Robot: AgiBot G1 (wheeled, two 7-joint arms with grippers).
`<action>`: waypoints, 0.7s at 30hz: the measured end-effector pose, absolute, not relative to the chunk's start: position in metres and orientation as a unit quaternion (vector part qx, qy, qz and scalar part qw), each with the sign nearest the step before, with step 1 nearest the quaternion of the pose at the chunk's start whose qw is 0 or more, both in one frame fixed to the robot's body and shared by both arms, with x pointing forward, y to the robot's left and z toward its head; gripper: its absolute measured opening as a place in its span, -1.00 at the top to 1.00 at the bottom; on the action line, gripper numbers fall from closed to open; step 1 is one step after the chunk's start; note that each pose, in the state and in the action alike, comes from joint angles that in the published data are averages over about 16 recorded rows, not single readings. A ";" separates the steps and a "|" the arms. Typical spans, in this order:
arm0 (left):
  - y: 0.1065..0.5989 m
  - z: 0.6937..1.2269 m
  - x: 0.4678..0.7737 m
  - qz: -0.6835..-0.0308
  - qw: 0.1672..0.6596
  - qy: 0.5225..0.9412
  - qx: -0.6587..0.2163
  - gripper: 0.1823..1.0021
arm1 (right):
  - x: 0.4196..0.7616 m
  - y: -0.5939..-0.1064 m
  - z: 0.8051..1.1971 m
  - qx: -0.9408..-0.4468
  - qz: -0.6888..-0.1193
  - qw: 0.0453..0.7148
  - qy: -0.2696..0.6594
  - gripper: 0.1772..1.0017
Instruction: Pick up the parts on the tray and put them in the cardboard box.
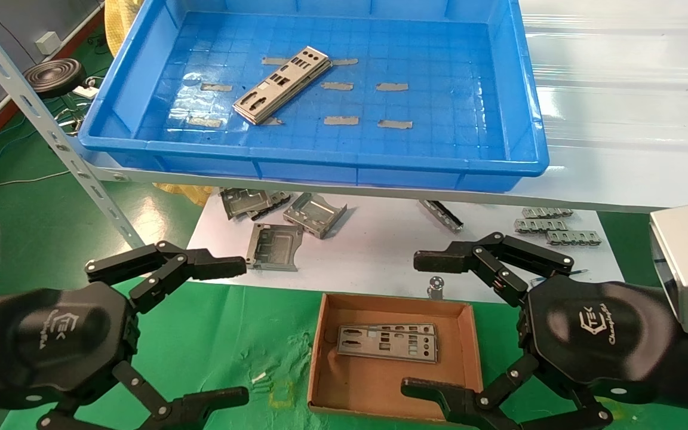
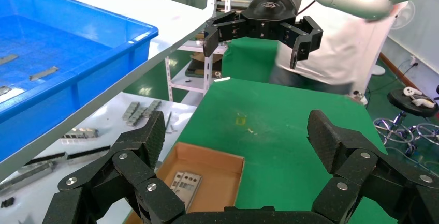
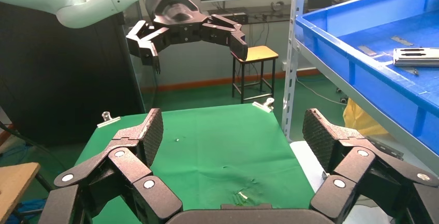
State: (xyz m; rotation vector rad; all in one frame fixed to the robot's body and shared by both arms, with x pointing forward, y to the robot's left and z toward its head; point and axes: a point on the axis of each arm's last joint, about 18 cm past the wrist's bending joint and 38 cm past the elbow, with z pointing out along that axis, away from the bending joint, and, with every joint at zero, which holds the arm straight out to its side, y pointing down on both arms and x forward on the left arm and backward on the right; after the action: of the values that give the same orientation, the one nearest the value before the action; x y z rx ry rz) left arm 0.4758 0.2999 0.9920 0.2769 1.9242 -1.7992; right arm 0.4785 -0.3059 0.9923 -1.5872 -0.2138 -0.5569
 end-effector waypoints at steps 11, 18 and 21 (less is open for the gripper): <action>0.300 0.992 0.476 -0.659 0.244 0.704 0.101 -1.00 | 0.479 -0.306 0.992 -0.702 -0.246 0.662 -0.095 -1.00; 0.300 0.992 0.476 -0.659 0.244 0.704 0.101 -1.00 | 0.479 -0.306 0.992 -0.702 -0.246 0.662 -0.095 -1.00; 0.300 0.992 0.476 -0.659 0.244 0.704 0.101 -1.00 | 0.479 -0.306 0.992 -0.702 -0.246 0.662 -0.095 -1.00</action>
State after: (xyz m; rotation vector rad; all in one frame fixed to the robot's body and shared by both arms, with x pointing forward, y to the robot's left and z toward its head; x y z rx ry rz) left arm 0.4758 0.2999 0.9920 0.2769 1.9242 -1.7992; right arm 0.4785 -0.3059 0.9923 -1.5872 -0.2139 -0.5569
